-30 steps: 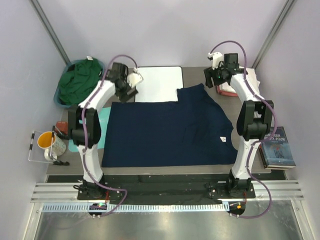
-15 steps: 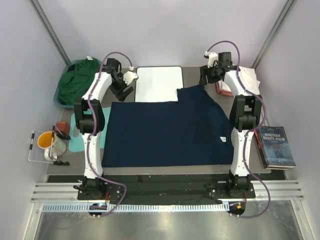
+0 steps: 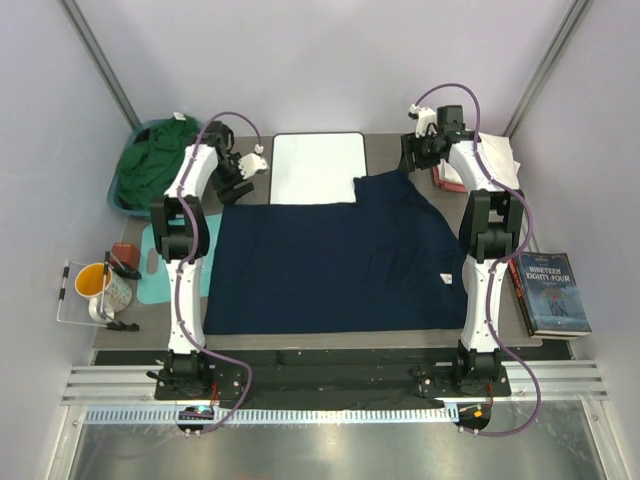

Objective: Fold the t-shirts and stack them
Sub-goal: Grap the side of the flattened tshirt furthest away from the robot with both arms, then fold the other side of the tshirt into a rectangle

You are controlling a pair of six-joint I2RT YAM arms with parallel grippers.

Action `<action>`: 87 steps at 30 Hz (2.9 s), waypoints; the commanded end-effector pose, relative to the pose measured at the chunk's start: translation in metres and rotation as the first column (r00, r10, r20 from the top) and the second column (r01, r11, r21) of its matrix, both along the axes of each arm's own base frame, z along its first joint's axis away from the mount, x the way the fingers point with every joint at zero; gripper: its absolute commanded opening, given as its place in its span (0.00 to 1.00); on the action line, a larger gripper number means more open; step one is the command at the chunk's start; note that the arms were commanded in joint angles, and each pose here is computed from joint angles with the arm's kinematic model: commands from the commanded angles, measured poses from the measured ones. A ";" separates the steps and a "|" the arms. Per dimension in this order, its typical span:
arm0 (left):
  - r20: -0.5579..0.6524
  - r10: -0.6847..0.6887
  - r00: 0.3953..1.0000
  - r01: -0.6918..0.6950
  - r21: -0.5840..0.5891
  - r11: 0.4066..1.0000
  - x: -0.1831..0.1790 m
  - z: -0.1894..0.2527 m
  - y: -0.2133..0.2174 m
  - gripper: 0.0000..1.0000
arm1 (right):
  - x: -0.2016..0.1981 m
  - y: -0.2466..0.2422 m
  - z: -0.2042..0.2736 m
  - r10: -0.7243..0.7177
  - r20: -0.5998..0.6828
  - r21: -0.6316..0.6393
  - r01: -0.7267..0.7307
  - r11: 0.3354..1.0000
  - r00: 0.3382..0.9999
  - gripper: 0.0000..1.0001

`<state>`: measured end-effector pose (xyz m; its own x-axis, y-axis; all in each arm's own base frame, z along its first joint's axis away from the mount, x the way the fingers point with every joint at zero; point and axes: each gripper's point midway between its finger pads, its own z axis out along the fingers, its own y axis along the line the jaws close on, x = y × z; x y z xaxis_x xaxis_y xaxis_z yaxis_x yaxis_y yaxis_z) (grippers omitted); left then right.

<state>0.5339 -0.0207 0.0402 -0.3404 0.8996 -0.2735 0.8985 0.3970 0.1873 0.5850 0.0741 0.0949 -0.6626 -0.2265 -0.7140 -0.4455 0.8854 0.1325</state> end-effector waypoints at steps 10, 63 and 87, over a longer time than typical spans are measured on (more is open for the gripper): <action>-0.131 -0.134 0.982 0.140 0.044 0.989 -0.026 -0.014 0.013 0.74 | 0.004 0.003 0.013 0.006 0.027 0.021 -0.006 1.000 1.000 0.59; 0.054 0.001 0.999 -0.006 0.086 0.996 -0.008 0.017 0.010 0.00 | 0.045 0.005 0.061 0.112 0.248 -0.042 -0.105 0.994 0.962 0.01; 0.052 -0.113 0.992 0.111 0.057 0.992 -0.137 0.089 0.010 0.00 | -0.181 0.018 0.102 0.560 -0.027 -0.069 -0.560 0.825 0.828 0.01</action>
<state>0.4382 -0.0098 0.1172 -0.2783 0.9271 -0.2511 0.8853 0.3491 0.3073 0.4636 0.0890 0.1708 -0.4772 -0.5322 -0.6993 -0.7903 0.6079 0.0767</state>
